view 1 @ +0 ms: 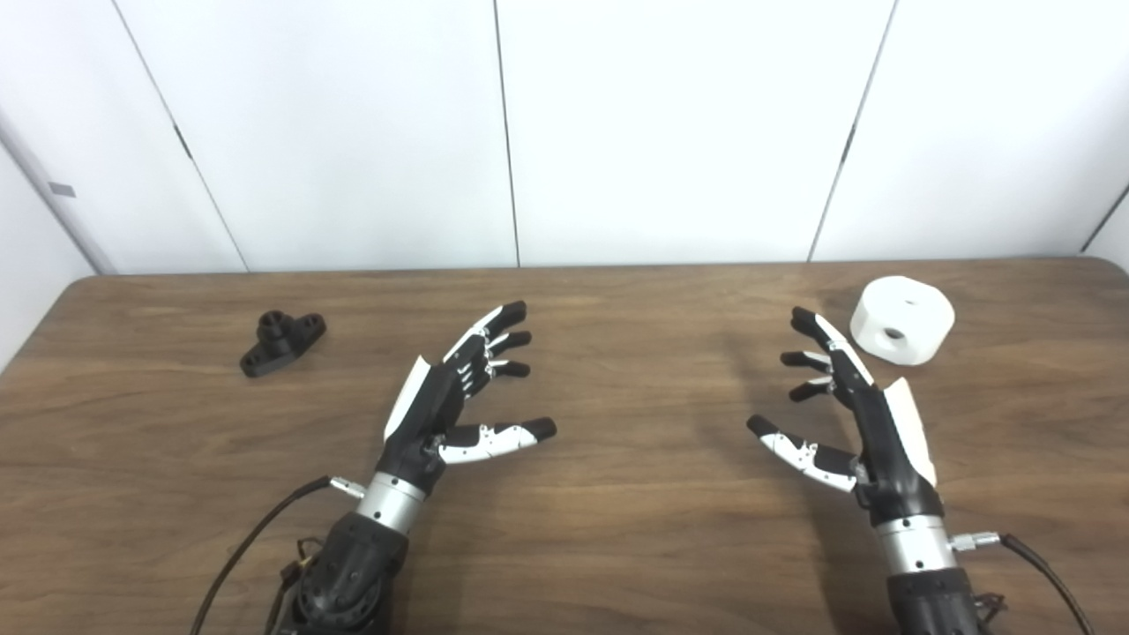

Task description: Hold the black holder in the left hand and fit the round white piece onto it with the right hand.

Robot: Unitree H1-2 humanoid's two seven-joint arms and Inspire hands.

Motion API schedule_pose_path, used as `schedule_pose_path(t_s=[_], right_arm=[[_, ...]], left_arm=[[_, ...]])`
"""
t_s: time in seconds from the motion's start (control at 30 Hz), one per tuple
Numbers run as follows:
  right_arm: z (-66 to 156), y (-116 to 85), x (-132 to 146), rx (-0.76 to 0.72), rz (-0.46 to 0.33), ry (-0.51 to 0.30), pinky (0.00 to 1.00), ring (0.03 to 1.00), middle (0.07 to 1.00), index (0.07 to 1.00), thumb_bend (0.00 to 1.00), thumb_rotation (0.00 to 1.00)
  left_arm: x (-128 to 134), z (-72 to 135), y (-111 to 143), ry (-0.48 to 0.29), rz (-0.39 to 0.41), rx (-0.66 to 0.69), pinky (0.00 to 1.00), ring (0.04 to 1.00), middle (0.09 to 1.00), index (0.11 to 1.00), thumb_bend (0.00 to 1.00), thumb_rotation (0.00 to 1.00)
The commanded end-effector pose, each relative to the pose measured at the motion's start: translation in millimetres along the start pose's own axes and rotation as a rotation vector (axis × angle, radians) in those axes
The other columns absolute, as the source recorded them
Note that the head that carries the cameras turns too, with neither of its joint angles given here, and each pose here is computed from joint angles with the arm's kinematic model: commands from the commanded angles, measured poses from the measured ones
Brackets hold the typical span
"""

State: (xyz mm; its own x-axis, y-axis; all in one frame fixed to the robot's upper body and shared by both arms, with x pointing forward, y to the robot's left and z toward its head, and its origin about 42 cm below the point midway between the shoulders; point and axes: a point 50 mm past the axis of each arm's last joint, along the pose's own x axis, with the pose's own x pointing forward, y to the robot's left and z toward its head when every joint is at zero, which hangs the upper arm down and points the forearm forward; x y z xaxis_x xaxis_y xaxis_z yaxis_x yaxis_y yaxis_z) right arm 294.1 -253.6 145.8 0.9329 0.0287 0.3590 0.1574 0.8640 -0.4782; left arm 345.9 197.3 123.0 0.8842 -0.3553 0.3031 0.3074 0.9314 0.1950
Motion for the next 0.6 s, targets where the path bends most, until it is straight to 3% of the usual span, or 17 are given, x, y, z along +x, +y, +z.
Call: schedule_pose_path(t_s=[0.0, 0.07, 0.17, 0.33, 0.57], right_arm=[[11.4, -7.8, 10.9, 0.029, -0.009, -0.061, 0.61, 0.765, 0.881, 0.893, 0.58, 0.04], [12.3, -10.6, 11.6, 0.029, 0.025, -0.055, 0.67, 0.805, 0.914, 0.913, 0.77, 0.13], [12.4, -13.4, 12.9, 0.008, 0.08, -0.036, 0.76, 0.867, 0.967, 0.96, 0.91, 0.22], [14.4, -15.6, 13.6, -0.02, 0.132, -0.008, 0.84, 0.934, 1.0, 0.995, 1.0, 0.28], [14.6, -15.8, 13.1, -0.027, 0.132, -0.004, 0.81, 0.923, 0.999, 0.994, 0.99, 0.27]], left_arm=[[-12.4, -9.4, -12.1, 0.035, 0.001, -0.033, 0.73, 0.869, 0.93, 0.908, 0.77, 0.11], [-12.2, -9.0, -11.8, 0.034, 0.0, -0.038, 0.73, 0.87, 0.929, 0.907, 0.77, 0.1], [-12.4, -9.5, -10.9, 0.032, 0.0, -0.043, 0.73, 0.871, 0.928, 0.906, 0.77, 0.09], [-13.2, -9.8, -9.7, 0.033, -0.004, -0.037, 0.72, 0.869, 0.929, 0.91, 0.76, 0.09], [-11.8, -11.2, -12.6, 0.036, -0.008, -0.014, 0.72, 0.858, 0.921, 0.91, 0.78, 0.11]])
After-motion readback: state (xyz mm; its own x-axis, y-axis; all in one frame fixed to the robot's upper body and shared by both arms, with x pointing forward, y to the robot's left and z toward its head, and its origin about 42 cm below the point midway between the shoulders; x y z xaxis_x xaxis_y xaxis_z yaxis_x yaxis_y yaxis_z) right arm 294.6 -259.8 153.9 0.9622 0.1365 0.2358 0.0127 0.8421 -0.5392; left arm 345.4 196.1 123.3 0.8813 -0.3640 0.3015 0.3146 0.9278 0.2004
